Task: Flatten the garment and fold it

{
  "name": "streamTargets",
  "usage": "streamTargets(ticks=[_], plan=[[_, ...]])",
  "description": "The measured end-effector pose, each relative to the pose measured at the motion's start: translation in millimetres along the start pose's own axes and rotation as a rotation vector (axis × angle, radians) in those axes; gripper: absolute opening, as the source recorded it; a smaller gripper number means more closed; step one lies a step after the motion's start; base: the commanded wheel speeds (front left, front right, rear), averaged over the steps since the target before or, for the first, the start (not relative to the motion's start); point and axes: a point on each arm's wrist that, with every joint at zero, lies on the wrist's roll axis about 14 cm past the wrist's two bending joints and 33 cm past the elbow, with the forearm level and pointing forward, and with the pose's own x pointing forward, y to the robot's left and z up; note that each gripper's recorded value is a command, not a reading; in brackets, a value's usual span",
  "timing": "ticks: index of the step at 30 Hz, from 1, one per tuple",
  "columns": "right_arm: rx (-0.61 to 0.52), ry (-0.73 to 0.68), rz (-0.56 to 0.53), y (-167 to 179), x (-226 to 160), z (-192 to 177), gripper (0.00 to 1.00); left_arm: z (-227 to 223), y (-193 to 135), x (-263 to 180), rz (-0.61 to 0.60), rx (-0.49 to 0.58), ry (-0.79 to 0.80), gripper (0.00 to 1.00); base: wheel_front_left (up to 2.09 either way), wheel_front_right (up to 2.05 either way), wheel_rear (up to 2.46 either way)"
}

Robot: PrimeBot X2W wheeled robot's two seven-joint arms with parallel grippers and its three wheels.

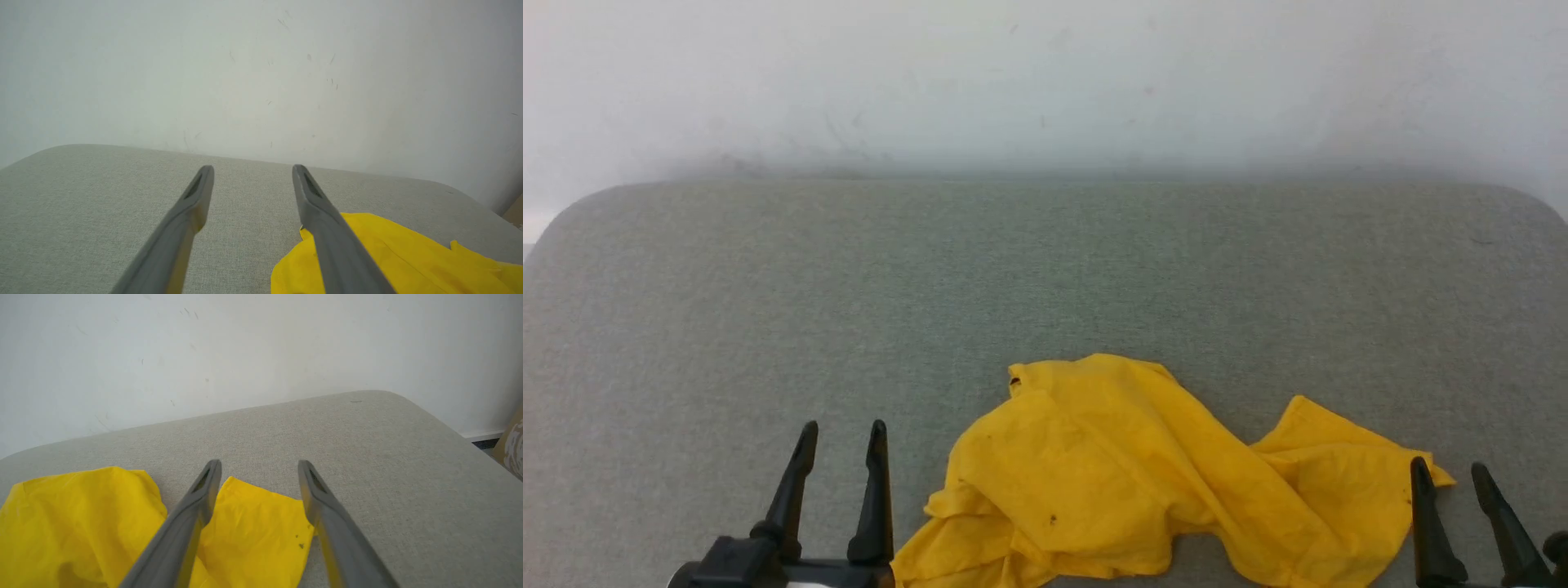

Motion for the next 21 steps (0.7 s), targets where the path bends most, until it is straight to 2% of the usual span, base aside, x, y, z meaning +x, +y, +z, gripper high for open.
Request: streamTargets(ticks=[5,9,18,21], plan=[[0.012,0.0,-0.058,-17.1,-9.7,-5.0,1.0,-10.5,-18.2,1.7,-0.073,0.01,0.033,1.0,0.0,0.0,0.0],[0.01,-0.008,-0.071,-21.3,-6.4,-3.6,1.0,-27.6,-42.2,1.2,-0.185,0.005,0.125,1.0,0.0,0.0,0.0],[0.019,0.016,-0.038,-10.6,15.0,-12.0,1.0,-50.4,-100.2,26.1,-0.512,0.153,0.38,1.0,0.0,0.0,0.0],[0.027,0.038,-0.03,-7.2,21.9,-19.4,1.0,-57.8,-112.2,36.3,-0.584,0.21,0.431,1.0,0.0,0.0,0.0]])
